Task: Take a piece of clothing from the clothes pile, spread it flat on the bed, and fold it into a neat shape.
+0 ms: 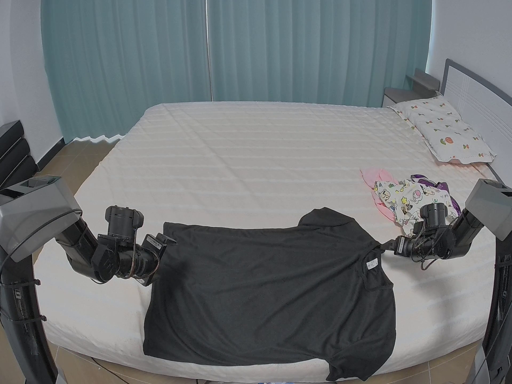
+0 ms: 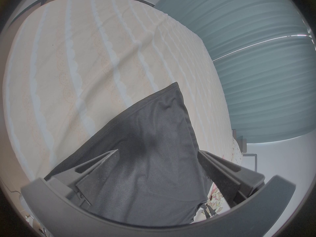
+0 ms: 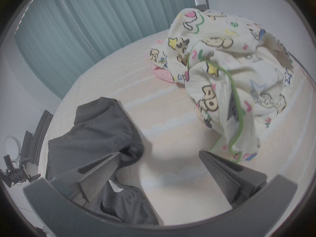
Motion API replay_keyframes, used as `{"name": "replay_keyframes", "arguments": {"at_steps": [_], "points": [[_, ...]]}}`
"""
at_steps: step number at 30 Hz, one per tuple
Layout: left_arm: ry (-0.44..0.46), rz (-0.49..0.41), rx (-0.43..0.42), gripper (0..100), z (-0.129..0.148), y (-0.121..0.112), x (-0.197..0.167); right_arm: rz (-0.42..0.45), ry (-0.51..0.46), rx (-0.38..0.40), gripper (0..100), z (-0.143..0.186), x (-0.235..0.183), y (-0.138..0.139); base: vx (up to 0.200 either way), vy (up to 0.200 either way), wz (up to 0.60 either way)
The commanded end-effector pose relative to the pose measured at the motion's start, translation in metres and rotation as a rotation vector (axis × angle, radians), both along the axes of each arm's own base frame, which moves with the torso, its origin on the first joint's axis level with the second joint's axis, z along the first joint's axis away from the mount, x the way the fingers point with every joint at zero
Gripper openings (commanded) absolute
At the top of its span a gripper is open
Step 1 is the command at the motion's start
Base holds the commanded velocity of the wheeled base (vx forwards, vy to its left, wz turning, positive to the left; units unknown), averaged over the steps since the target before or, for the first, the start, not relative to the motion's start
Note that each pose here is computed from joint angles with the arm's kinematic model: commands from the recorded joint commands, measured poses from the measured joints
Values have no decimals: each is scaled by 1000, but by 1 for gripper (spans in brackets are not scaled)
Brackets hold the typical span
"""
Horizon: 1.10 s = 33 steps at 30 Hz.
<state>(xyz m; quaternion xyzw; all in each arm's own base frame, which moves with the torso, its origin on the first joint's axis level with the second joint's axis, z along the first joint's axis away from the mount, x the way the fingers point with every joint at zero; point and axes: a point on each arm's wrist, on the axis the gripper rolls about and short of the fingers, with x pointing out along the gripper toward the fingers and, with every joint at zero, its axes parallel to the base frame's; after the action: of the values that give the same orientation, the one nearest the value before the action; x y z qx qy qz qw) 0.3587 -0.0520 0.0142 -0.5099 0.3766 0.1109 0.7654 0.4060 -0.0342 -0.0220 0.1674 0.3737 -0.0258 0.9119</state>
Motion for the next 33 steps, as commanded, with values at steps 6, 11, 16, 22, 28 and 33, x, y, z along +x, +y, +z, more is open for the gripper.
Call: {"name": "replay_keyframes", "arguments": {"at_steps": [6, 11, 16, 22, 28, 33], "points": [[1, 1, -1, 100, -1, 0, 0, 1, -78, 1, 100, 18, 2, -1, 0, 0, 0], [1, 1, -1, 100, -1, 0, 0, -28, -131, 103, 100, 21, 18, 18, 0, 0, 0], [0, 1, -2, 100, 0, -1, 0, -56, -185, 180, 100, 25, 43, 44, 0, 0, 0], [1, 2, -2, 100, -1, 0, 0, -51, -196, 131, 100, 1, 63, 60, 0, 0, 0], [3, 1, -2, 100, -1, 0, -1, 7, -181, 78, 100, -25, 77, 73, 0, 0, 0], [3, 2, -2, 100, -1, 0, -1, 25, -183, 69, 100, -34, 82, 80, 0, 0, 0]]}}
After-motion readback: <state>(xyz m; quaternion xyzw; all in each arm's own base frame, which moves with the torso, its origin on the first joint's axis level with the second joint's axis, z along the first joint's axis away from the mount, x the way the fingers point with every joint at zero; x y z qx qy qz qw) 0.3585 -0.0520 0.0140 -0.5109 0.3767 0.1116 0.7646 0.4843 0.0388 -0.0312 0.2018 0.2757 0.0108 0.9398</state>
